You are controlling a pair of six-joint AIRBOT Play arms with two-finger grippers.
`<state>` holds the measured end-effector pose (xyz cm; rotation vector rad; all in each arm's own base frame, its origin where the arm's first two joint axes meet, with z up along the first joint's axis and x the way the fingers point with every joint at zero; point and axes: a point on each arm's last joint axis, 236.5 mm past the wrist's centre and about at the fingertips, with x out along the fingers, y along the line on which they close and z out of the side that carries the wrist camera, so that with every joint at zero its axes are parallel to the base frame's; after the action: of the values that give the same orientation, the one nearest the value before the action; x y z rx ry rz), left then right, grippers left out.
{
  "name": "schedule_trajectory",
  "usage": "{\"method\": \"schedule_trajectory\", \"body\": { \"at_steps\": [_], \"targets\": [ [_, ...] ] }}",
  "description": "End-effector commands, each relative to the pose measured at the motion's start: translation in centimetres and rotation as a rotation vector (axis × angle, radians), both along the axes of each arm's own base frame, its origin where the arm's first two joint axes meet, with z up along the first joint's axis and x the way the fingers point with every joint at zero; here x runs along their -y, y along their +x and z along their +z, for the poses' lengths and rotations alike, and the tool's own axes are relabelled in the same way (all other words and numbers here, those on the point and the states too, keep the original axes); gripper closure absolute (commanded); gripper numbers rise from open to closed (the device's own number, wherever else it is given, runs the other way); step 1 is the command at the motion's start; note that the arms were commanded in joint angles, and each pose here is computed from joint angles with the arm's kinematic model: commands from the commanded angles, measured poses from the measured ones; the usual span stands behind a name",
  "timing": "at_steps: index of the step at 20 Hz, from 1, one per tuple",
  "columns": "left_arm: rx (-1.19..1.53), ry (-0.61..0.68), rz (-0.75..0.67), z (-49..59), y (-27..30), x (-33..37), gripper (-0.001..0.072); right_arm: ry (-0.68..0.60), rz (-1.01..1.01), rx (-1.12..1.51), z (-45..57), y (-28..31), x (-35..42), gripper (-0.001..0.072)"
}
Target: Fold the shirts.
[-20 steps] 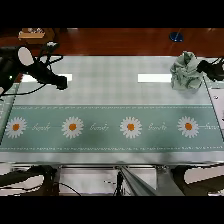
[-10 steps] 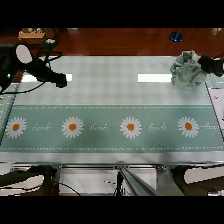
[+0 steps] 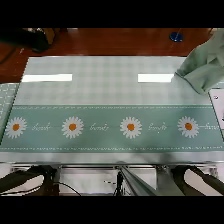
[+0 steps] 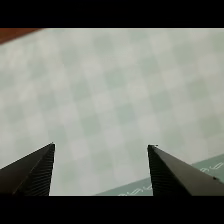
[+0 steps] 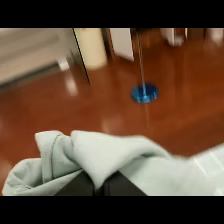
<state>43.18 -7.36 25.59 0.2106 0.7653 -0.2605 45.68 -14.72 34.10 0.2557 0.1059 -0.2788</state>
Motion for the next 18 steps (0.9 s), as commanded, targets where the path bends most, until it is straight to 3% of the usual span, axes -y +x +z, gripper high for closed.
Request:
{"method": "schedule_trajectory", "body": {
  "at_steps": [1, 5, 9, 14, 18],
  "targets": [
    [0.209, -0.062, -0.028, 9.5, -4.2, 0.4, 0.0001, -0.044, 0.021, 0.219, 9.8, -7.2, -3.2, 0.0686],
    [0.322, -0.142, -0.019, 14.8, -10.3, 0.3, 0.0002, -0.103, 0.042, 0.327, 16.1, -14.2, -6.4, 0.0686],
    [0.29, -0.137, -0.019, 14.8, -14.3, -0.3, 0.0001, -0.04, 0.116, 0.139, 11.8, -14.1, -8.2, 0.0686],
    [0.158, -0.106, -0.024, 12.1, -16.1, -0.5, 0.0002, 0.091, 0.535, -0.331, -1.4, -8.6, -18.4, 0.0687],
    [0.152, -0.105, -0.025, 12.0, -16.3, -0.5, 0.0002, 0.054, 0.884, -0.655, -12.6, -7.8, -33.0, 0.0686]
  ]
}}
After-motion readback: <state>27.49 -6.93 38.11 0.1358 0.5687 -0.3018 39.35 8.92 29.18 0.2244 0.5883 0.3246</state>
